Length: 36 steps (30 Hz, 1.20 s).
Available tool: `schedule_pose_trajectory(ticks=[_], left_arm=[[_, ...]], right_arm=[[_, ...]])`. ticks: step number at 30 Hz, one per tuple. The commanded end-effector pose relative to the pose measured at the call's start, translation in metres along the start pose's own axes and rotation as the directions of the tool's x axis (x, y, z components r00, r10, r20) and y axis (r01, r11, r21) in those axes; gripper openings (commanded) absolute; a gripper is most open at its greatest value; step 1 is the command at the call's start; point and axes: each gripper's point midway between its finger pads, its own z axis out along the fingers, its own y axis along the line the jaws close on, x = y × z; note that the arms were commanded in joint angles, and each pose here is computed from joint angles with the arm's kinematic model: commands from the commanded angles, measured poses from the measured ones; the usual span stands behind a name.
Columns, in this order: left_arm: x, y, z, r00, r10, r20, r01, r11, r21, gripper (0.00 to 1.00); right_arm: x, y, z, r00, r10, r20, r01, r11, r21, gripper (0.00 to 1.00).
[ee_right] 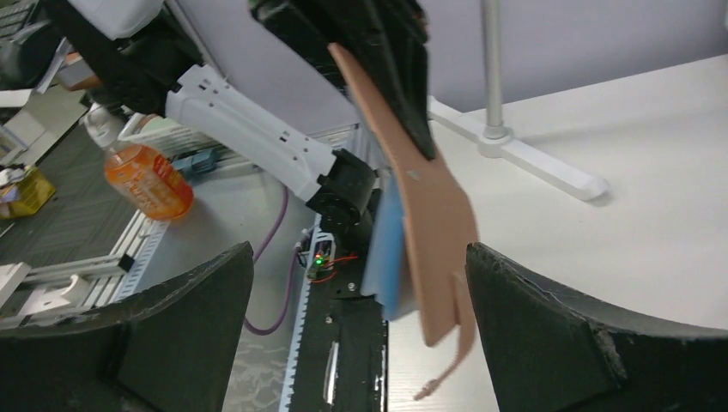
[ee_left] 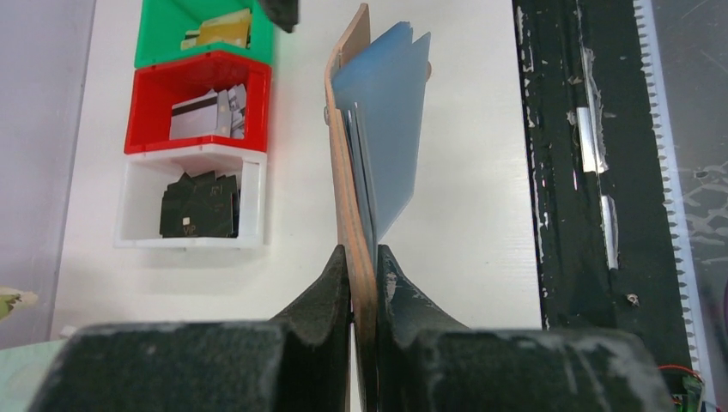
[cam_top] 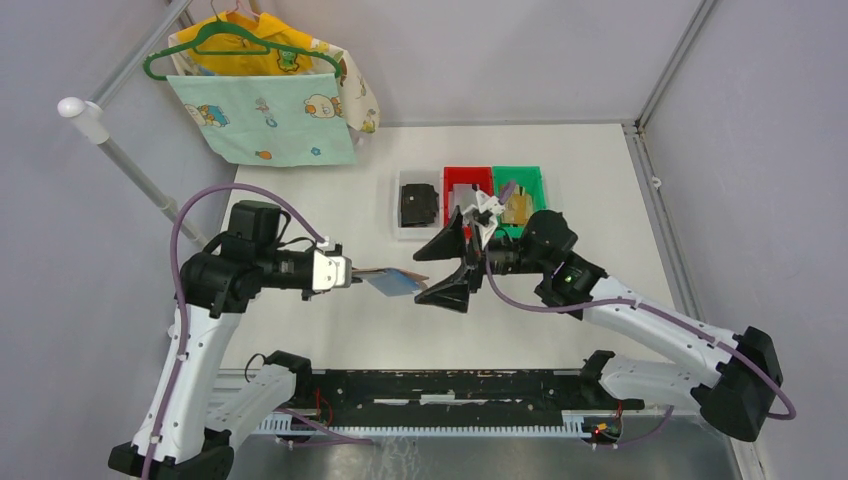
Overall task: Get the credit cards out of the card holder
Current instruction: Close the card holder.
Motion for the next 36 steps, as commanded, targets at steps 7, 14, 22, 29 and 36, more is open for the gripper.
schedule_pose_trajectory(ticks=[7, 14, 22, 29, 36], left_arm=[[0.003, 0.023, -0.001, 0.991, 0.127, -0.03, -0.129, 0.988, -0.084, 0.02], [0.003, 0.039, -0.004, 0.966, 0.254, -0.044, -0.257, 0.94, -0.224, 0.02], [0.01, 0.044, 0.0, 0.828, 0.551, -0.105, -0.557, 0.783, -0.278, 0.02], [0.012, 0.061, -0.006, 0.693, 0.686, -0.224, -0.716, 0.619, -0.322, 0.02], [0.005, 0.079, -0.014, 0.715, 0.653, -0.251, -0.694, 0.619, -0.367, 0.02]], right_arm=[[0.013, 0.039, 0.059, 0.999, -0.019, -0.049, 0.013, 0.994, -0.11, 0.98], [0.007, 0.006, 0.074, 0.982, 0.171, 0.075, -0.176, 0.983, 0.054, 0.98], [-0.04, -0.012, 0.059, 0.779, 0.448, 0.439, -0.486, 0.874, -0.03, 0.98], [-0.03, -0.032, 0.076, 0.746, 0.494, 0.447, -0.573, 0.818, 0.053, 0.97], [-0.009, -0.036, 0.079, 0.801, 0.442, 0.404, -0.538, 0.828, 0.16, 0.98]])
